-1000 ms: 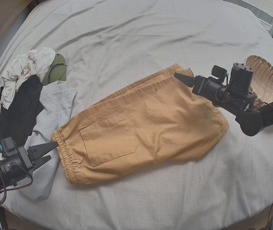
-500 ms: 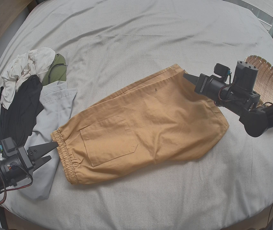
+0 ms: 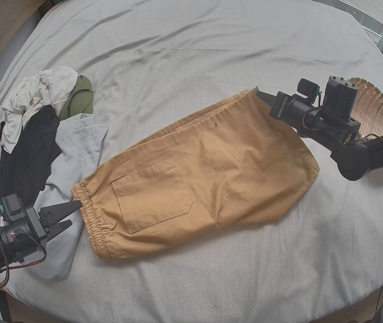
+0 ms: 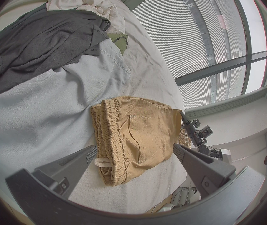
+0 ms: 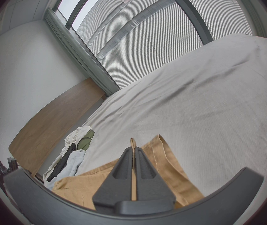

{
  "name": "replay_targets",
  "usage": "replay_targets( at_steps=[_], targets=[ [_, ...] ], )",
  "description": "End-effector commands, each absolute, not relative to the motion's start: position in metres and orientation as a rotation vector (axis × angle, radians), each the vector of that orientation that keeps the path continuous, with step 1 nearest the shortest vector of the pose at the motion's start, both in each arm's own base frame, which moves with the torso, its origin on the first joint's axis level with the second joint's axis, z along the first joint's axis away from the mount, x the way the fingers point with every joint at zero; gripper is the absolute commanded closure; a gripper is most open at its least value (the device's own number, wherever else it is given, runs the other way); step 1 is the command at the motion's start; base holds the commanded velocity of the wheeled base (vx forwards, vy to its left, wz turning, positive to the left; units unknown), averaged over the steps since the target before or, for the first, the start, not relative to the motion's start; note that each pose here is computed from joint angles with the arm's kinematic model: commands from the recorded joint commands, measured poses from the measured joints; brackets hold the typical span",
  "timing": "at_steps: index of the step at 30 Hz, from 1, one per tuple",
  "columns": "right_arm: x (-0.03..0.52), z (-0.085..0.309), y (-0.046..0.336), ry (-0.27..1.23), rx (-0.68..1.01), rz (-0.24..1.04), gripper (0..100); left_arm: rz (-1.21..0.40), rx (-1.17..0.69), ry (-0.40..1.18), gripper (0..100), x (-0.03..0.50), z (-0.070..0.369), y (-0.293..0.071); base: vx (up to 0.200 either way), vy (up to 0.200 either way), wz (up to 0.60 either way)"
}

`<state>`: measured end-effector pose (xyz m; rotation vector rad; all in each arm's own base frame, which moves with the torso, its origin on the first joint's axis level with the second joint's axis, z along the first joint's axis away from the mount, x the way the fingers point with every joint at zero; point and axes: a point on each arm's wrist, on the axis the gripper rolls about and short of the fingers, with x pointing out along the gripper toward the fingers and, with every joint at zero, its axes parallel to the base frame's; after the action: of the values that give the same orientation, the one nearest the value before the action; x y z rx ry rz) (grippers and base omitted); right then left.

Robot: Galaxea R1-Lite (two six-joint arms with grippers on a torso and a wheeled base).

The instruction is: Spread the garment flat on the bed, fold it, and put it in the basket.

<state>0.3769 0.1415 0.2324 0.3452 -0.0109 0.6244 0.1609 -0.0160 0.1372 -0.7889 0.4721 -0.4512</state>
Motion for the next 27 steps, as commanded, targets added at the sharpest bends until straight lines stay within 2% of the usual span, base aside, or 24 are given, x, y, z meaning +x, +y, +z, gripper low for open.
replay_targets(
  at_steps=[1, 20, 21, 27],
  targets=[
    [0.386, 0.247, 0.142, -0.045, 0.347, 0.622, 100, -0.448, -0.788, 0.472, 0, 0.161, 0.137, -0.016, 0.0, 0.0, 0.0],
    [0.412, 0.234, 0.137, -0.048, 0.349, 0.592, 100, -0.447, -0.788, 0.503, 0, 0.161, 0.132, -0.018, 0.0, 0.0, 0.0],
    [0.413, 0.233, 0.139, -0.045, 0.35, 0.593, 0, -0.449, -0.787, 0.512, 0, 0.16, 0.13, -0.019, 0.0, 0.0, 0.0],
    [0.413, 0.231, 0.14, -0.06, 0.356, 0.568, 0, -0.47, -0.781, 0.555, 0, 0.159, 0.125, -0.026, 0.0, 0.0, 0.0]
  ],
)
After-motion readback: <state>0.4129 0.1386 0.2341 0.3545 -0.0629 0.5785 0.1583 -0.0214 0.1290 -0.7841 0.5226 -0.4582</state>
